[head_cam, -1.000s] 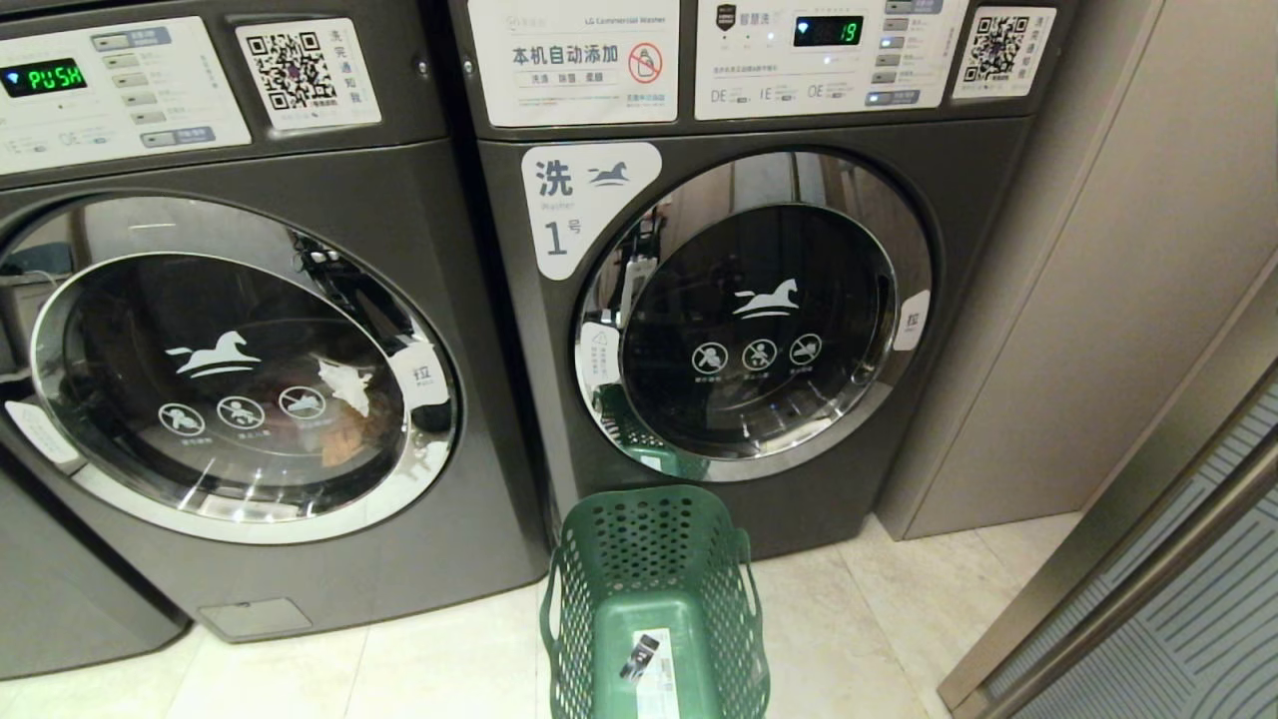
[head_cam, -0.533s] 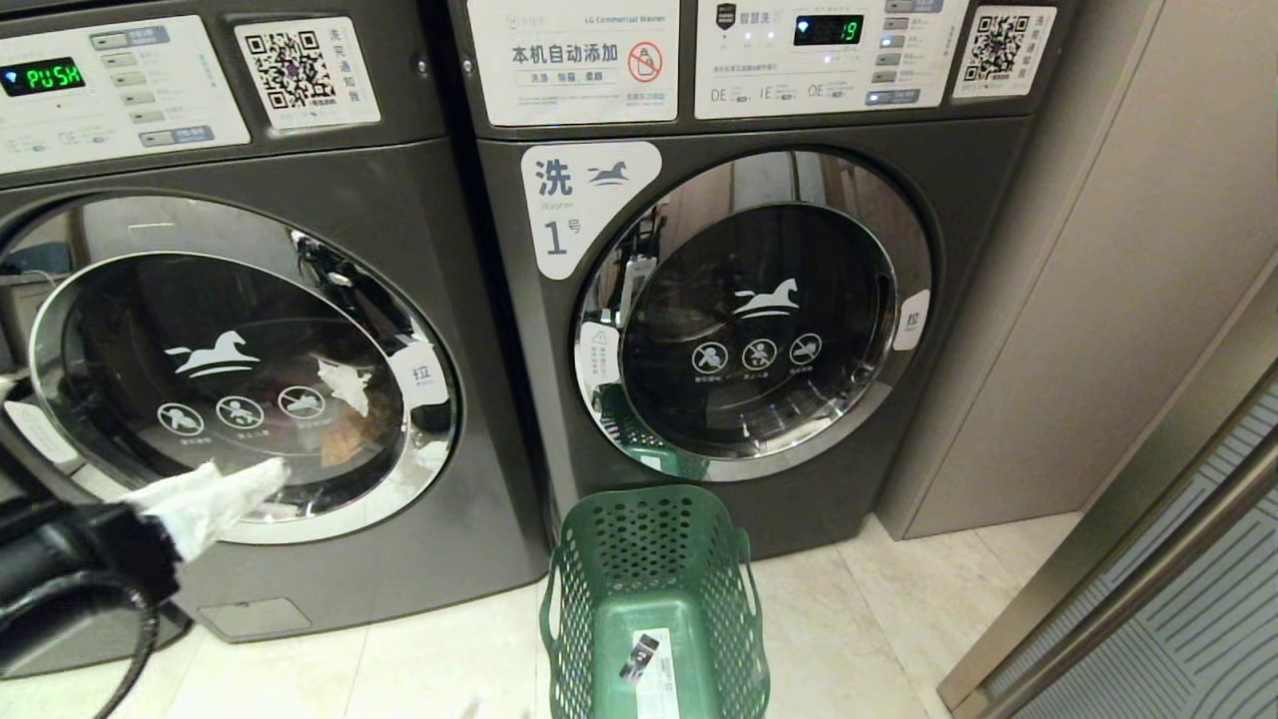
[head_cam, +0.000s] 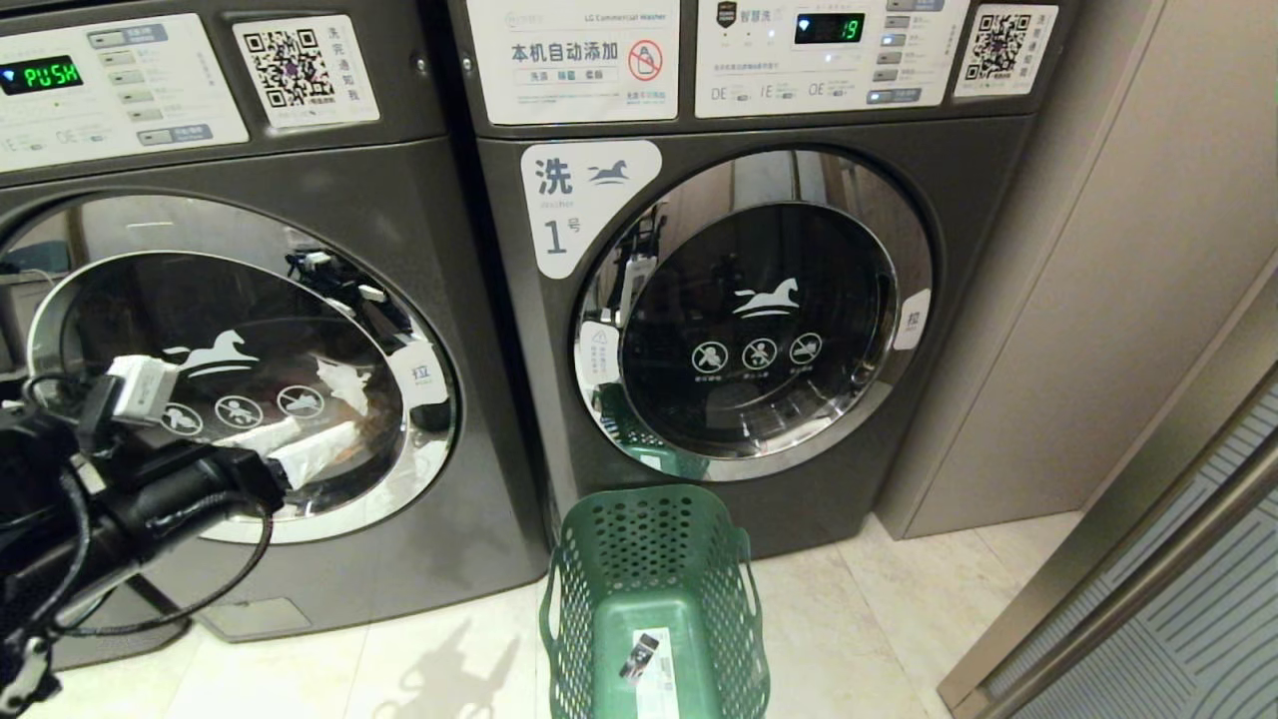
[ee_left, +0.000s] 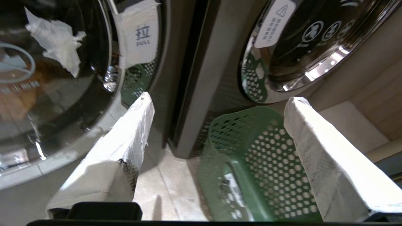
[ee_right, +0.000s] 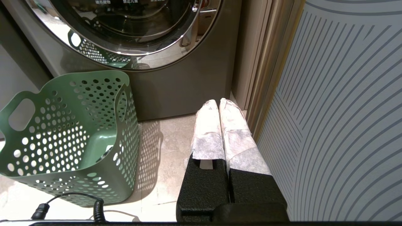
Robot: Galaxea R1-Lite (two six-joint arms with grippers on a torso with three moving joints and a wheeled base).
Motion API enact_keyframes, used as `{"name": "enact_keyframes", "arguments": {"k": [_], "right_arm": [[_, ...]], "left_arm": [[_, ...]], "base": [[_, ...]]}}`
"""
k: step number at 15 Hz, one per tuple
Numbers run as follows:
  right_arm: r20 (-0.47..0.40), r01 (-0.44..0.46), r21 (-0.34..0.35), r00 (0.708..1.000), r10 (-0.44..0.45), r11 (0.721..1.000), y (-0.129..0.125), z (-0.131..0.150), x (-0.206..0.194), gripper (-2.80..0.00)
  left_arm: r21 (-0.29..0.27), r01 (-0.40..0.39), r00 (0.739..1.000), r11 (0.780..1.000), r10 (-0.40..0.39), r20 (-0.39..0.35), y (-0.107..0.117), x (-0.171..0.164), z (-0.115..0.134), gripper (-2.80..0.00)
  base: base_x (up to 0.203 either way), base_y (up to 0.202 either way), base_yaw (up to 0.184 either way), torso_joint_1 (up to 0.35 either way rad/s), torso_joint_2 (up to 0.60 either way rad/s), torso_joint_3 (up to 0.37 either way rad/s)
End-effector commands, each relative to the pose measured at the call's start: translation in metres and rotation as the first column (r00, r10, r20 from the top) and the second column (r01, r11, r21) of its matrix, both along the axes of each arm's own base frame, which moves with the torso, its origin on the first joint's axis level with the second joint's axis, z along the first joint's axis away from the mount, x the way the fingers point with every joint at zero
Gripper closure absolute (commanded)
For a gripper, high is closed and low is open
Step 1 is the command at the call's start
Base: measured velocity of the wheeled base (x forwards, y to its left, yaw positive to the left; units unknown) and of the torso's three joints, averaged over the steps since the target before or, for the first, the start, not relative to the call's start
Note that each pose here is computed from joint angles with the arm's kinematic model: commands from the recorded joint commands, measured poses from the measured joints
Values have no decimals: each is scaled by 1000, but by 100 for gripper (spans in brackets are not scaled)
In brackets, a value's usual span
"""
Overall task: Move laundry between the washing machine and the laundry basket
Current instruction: Open the lid of the washing machine
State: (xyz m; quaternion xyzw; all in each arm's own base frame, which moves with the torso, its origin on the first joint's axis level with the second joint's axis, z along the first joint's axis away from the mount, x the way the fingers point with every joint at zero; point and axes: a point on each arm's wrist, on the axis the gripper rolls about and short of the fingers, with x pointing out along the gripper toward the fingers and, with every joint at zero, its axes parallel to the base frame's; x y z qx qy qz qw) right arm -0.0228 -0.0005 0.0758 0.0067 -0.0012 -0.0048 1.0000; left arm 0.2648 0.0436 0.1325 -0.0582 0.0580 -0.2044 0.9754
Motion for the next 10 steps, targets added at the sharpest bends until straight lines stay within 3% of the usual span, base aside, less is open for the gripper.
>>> {"name": "enact_keyframes", "arguments": {"k": [1,3,10], "right_arm": [[1,0,0,1000,0,1000,0,0,0,0],[0,0,0,1000,0,1000,0,0,0,0],[1,0,0,1000,0,1000,0,0,0,0]], "left_arm": [[-1,35,999,999,-35,-32,16,26,-26,-280],[10,83,997,997,-83,4,22,46,-30,-280],[60,98,993,993,-102,68,37,111,-54,-280]], "base": [[0,0,0,0,0,0],[0,0,0,0,0,0],[0,0,0,0,0,0]]}}
